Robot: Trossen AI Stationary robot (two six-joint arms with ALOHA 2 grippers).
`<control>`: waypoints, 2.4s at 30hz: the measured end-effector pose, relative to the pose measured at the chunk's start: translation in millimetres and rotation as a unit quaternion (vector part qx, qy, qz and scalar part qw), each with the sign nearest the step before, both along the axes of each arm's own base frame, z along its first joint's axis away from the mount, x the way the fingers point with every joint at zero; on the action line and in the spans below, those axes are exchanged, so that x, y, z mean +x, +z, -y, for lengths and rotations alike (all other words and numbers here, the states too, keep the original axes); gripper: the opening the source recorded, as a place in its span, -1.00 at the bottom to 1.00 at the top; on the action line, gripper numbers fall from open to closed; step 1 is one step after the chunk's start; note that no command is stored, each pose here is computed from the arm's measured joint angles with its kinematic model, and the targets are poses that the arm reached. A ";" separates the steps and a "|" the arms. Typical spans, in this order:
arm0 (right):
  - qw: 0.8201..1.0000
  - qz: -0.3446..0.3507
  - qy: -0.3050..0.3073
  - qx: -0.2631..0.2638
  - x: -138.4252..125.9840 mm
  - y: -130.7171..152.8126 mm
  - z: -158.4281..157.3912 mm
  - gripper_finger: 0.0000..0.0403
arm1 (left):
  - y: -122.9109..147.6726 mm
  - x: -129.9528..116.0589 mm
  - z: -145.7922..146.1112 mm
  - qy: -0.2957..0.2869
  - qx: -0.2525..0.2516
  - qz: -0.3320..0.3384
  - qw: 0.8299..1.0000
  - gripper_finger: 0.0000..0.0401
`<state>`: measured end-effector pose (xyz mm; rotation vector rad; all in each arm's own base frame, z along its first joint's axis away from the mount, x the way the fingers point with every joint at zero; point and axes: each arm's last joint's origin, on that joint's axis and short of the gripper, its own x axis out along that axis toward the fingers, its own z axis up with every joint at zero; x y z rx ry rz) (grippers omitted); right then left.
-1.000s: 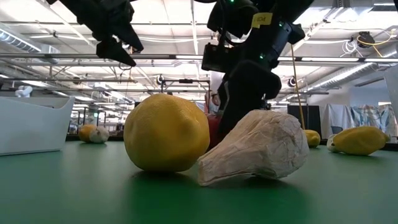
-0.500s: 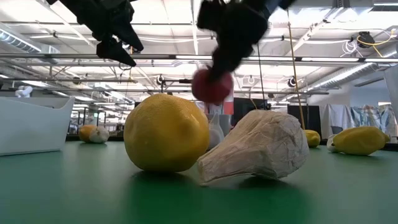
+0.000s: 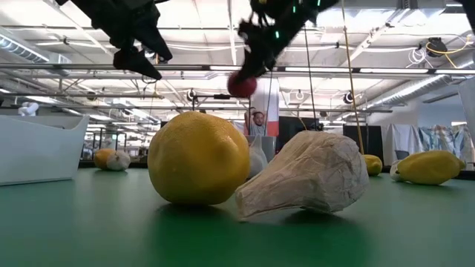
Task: Sort produce into baskets
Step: Put the tomato into the gray bin, then put the garlic into the white bin
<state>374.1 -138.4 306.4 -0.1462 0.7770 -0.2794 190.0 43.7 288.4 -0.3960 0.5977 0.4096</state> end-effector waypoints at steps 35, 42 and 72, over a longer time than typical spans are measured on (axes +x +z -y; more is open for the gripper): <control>0.994 -0.002 -0.098 0.039 -19.3 -52.7 110.5 0.82 | 11.2 6.2 -5.1 0.094 -0.007 0.083 0.992 0.87; 0.992 -0.001 -0.113 0.062 -23.1 -45.8 104.0 0.83 | 11.1 7.1 -1.7 0.079 -0.013 0.083 0.993 0.87; 0.953 -0.005 -0.112 0.280 -15.1 14.4 -75.3 -0.70 | -7.5 6.8 35.6 -0.105 0.025 0.004 0.994 0.87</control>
